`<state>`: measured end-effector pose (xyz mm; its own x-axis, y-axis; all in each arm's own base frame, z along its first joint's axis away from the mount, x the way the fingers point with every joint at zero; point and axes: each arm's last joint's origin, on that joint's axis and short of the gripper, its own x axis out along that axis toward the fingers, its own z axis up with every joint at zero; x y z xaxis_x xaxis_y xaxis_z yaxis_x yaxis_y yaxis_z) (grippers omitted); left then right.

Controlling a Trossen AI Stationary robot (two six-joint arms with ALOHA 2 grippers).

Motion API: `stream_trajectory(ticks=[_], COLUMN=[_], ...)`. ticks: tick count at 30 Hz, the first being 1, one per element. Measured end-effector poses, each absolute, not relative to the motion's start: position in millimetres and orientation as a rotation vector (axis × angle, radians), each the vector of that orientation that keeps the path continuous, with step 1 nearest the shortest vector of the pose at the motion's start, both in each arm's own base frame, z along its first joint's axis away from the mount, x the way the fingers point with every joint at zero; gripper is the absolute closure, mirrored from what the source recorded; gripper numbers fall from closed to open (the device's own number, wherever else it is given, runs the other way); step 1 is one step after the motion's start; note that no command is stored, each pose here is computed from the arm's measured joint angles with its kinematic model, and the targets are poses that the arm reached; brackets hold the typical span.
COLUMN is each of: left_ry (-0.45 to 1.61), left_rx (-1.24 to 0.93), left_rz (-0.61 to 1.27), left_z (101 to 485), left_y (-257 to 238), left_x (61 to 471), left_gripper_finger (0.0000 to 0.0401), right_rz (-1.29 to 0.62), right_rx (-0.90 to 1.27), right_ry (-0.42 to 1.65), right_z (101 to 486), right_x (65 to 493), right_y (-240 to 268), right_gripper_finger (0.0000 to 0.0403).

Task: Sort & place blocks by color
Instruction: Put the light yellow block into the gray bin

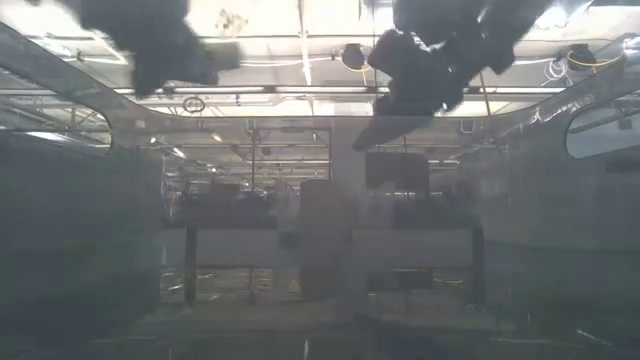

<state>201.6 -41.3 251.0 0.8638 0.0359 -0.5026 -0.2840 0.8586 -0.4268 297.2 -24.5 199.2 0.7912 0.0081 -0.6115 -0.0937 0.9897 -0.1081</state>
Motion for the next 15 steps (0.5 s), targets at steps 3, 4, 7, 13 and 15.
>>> stream_trajectory(ticks=[3, 4, 7, 13, 15], left_ry=[0.646, 0.703, 0.867, 1.117, 1.169], left_rx=[-0.708, -0.771, -0.89, -0.915, -0.917], left_rz=[0.195, 0.24, 0.415, 0.685, 0.693], left_z=[248.8, 245.4, 232.1, 210.4, 206.5], left_y=[-44.7, -45.7, -47.1, -48.6, -50.4], left_x=[177.3, 169.6, 152.6, 138.4, 140.2], left_gripper_finger=[0.0276, 0.0276, 0.0276, 0.0276, 0.0276], right_rz=[0.069, 0.072, 0.066, 0.078, 0.096], right_rx=[-0.2, -0.219, -0.249, -0.262, -0.265], right_ry=[0.61, 0.586, 0.506, 0.412, 0.413], right_z=[186.6, 183.2, 174.1, 167.2, 166.8], right_x=[291.5, 289.7, 283.7, 276.9, 277.0], right_y=[-24.0, -23.8, -23.2, -14.9, -10.1], right_gripper_finger=[0.0189, 0.0189, 0.0191, 0.0191, 0.0191])
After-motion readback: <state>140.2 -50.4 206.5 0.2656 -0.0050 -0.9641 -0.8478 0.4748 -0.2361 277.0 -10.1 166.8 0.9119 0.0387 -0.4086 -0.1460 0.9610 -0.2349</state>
